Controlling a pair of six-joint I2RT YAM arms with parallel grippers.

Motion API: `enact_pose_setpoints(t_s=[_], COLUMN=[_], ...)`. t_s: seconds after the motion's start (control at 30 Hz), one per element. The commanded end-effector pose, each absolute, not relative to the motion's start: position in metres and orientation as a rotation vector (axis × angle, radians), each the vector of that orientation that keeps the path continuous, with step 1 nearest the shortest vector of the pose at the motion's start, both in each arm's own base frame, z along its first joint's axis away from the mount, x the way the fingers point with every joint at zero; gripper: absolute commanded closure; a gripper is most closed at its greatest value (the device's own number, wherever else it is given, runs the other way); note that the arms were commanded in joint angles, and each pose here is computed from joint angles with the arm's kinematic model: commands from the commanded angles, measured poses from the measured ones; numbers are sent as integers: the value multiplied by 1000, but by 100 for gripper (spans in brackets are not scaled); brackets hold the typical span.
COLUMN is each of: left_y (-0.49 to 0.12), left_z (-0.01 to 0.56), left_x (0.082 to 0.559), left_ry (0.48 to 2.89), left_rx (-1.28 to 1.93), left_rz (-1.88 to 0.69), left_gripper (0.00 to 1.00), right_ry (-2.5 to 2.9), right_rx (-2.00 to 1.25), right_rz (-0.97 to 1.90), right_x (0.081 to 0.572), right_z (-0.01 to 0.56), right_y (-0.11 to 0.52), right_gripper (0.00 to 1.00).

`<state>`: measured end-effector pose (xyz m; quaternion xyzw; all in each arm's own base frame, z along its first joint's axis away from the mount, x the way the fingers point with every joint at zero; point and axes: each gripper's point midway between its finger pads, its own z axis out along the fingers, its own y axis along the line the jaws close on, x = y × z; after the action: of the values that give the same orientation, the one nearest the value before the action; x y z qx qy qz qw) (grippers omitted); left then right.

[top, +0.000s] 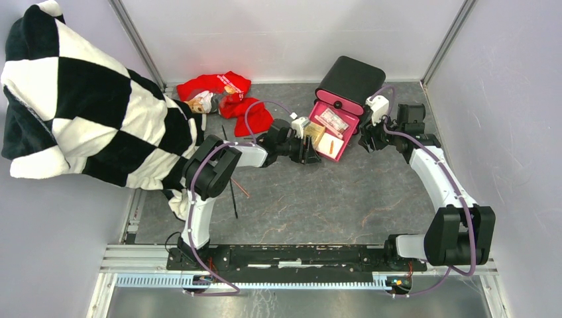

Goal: Organize the makeup
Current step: Close the drawer in the storage box.

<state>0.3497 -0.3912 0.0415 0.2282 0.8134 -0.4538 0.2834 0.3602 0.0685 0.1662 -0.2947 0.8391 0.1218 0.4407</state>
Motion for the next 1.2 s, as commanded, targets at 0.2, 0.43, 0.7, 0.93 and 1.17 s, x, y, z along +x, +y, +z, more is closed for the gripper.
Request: enact_pose_setpoints(t_s=[0.2, 0.43, 0.7, 0.93, 1.17], left_y=[-406, -405, -406, -407, -408], left_z=[78, 104, 126, 134, 137], left_x=[357, 361, 361, 362, 362], left_ry=[2059, 2021, 1983, 1973, 1969], left_rx=[631, 628, 639, 649, 658], left_rz=[-1343, -1375, -1412, -1426, -1428], left_gripper=[57, 65, 66, 66, 67], right_ry=[2052, 2036, 1939, 1953, 2016], right_rx=[-748, -782, -969, -1131, -1222], right_rz=[334, 396, 459, 392, 327], right_x=[360, 354, 342, 343, 350], right_z=[171, 168, 164, 145, 120], right_y=[73, 74, 103, 133, 147], right_gripper=[39, 40, 40, 39, 41])
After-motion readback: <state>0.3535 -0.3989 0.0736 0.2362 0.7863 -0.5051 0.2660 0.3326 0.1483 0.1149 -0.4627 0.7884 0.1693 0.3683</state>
